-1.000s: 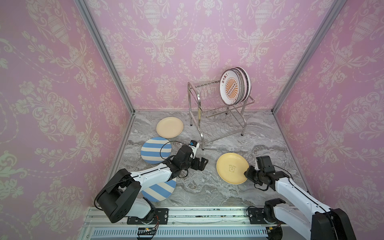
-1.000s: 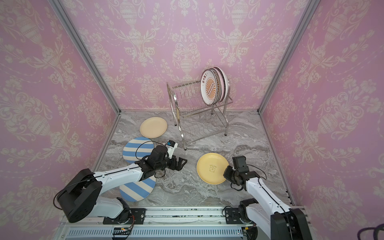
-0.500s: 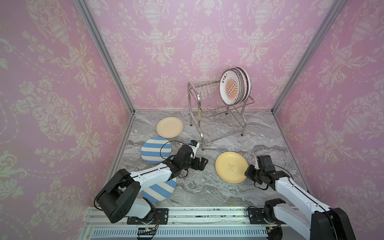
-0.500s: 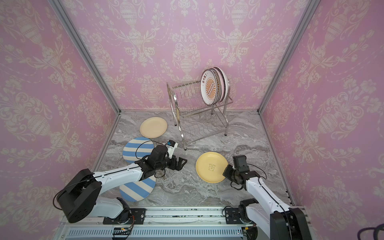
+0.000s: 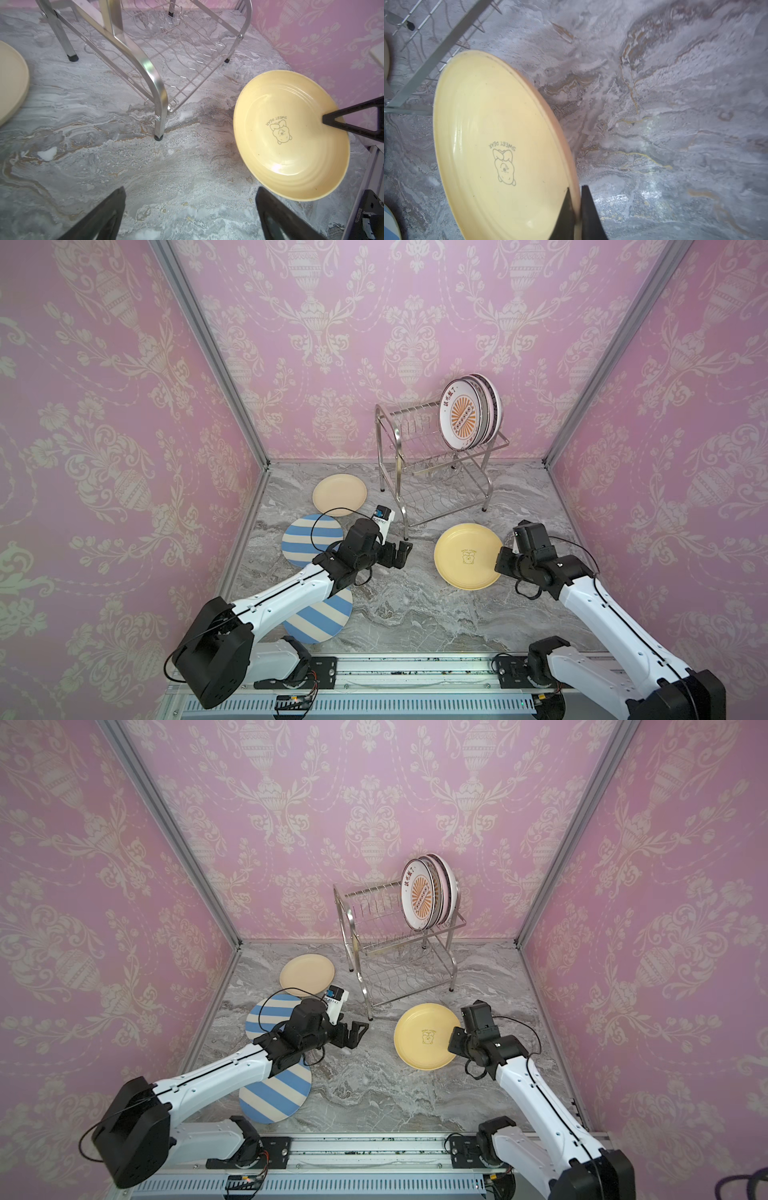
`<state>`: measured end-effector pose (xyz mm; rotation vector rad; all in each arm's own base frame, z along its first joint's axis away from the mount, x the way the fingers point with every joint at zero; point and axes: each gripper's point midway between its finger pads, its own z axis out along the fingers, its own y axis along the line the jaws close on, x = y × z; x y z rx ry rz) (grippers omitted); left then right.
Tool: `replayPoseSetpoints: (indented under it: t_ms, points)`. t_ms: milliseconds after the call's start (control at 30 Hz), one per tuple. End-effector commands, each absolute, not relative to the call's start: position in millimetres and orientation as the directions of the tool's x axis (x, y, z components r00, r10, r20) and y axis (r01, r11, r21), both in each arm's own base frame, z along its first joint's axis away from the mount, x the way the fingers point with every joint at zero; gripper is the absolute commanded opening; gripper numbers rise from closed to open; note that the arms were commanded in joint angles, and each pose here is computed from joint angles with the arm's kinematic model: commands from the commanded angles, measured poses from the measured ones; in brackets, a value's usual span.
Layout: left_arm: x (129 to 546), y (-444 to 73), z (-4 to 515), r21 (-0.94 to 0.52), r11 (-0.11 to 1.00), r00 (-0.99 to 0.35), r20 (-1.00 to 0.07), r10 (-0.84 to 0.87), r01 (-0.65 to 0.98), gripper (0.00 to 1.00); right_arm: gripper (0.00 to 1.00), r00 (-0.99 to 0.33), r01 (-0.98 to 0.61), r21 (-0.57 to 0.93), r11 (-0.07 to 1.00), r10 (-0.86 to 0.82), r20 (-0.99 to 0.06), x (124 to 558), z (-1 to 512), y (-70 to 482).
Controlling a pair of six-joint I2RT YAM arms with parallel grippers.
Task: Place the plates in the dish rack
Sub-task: 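Pinch the yellow bear plate's rim and lift it upright with the right gripper, then carry the yellow bear plate to the rack and lower it beside the sunburst plates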
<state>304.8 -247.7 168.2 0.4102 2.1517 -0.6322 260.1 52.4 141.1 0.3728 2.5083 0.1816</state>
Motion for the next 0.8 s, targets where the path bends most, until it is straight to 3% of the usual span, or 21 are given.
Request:
replayPoseSetpoints:
  t_ms: [0,367,567,767]
  points:
    - [311,-228,183,-0.228,0.85,-0.562,-0.822,0.094,0.475,0.99,0.0,-0.767,0.185,0.018,0.983,0.156,-0.622,262,188,34]
    - [315,-196,209,-0.196,0.872,-0.506,-0.86,0.067,0.448,0.99,0.0,-0.561,0.17,-0.154,0.973,-0.032,-0.827,279,366,15]
    - [317,-189,220,-0.206,0.868,-0.49,-0.87,0.048,0.452,0.99,0.0,-0.413,0.147,-0.173,0.974,-0.098,-0.906,301,447,35]
    - [314,-192,214,-0.258,0.844,-0.514,-0.858,0.024,0.471,0.99,0.0,-0.32,0.11,-0.23,0.967,-0.185,-0.929,344,495,77]
